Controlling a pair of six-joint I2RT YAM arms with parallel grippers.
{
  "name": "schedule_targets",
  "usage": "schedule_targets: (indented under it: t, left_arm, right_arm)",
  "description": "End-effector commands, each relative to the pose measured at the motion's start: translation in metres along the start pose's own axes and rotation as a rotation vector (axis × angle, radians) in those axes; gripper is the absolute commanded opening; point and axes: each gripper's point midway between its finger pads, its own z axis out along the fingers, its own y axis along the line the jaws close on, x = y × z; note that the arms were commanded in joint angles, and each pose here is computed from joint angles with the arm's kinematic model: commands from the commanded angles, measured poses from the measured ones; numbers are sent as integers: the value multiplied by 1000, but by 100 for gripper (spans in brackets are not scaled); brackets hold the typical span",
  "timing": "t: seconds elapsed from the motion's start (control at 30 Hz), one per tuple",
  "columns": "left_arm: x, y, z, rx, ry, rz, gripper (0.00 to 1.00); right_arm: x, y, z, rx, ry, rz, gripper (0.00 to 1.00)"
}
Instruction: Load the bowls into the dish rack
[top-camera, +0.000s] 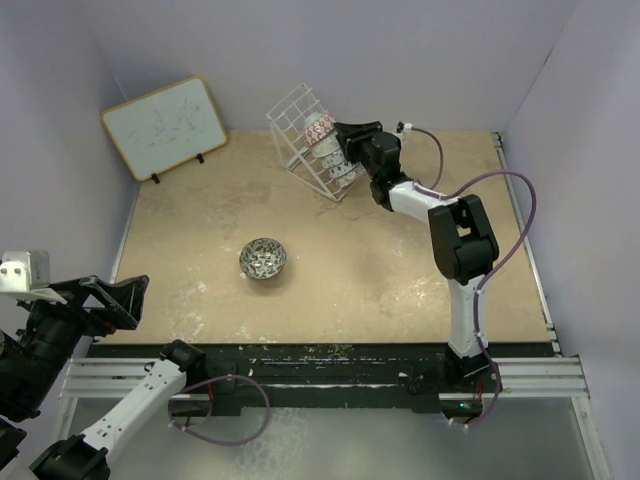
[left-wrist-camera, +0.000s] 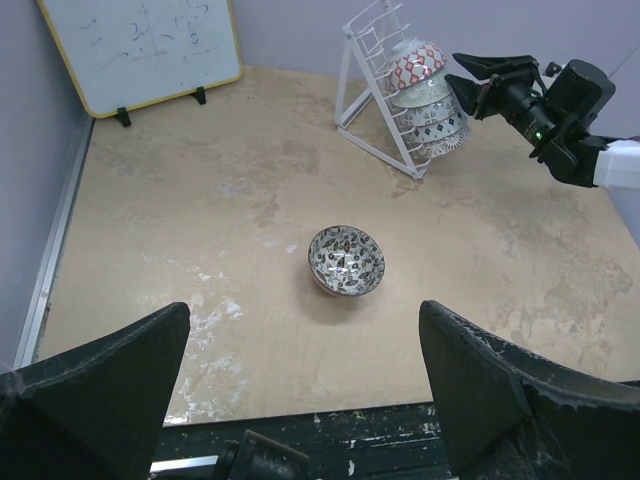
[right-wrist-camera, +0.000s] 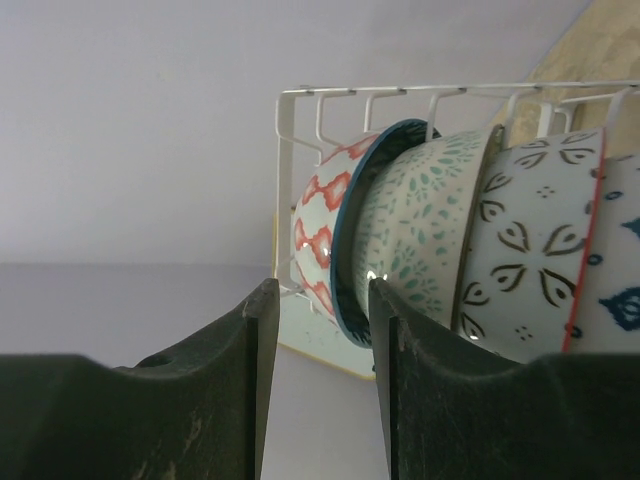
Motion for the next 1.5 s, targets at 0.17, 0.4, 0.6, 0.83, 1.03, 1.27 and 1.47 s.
schedule_targets:
  t: [0.17, 0.4, 0.6, 0.83, 1.03, 1.27, 1.47]
  left_arm:
    - [-5, 0, 1, -10, -20, -15, 99]
    - [-5, 0, 6, -14, -16, -10, 99]
    - [-10, -2, 5, -10, -32, -15, 99]
    - [-10, -1, 4, -10, -31, -17, 99]
    - [-3, 1, 6, -14, -31, -25, 99]
    - [-4, -2, 2, 7, -35, -38, 99]
    - [-2, 3, -4, -9, -32, -44, 99]
  right_arm:
    - [-15, 51, -42, -83, -29, -111, 44]
    - [4, 75, -92, -75, 12, -342, 49]
    - [94, 87, -139, -47, 195, -743, 57]
    - [195, 49, -210, -53, 521, -1150, 66]
    - [263, 18, -264, -94, 775, -1390, 69]
    - [313, -44, -293, -86, 1026, -1620, 67]
    - [319, -64, -283, -49, 1046, -1685, 64]
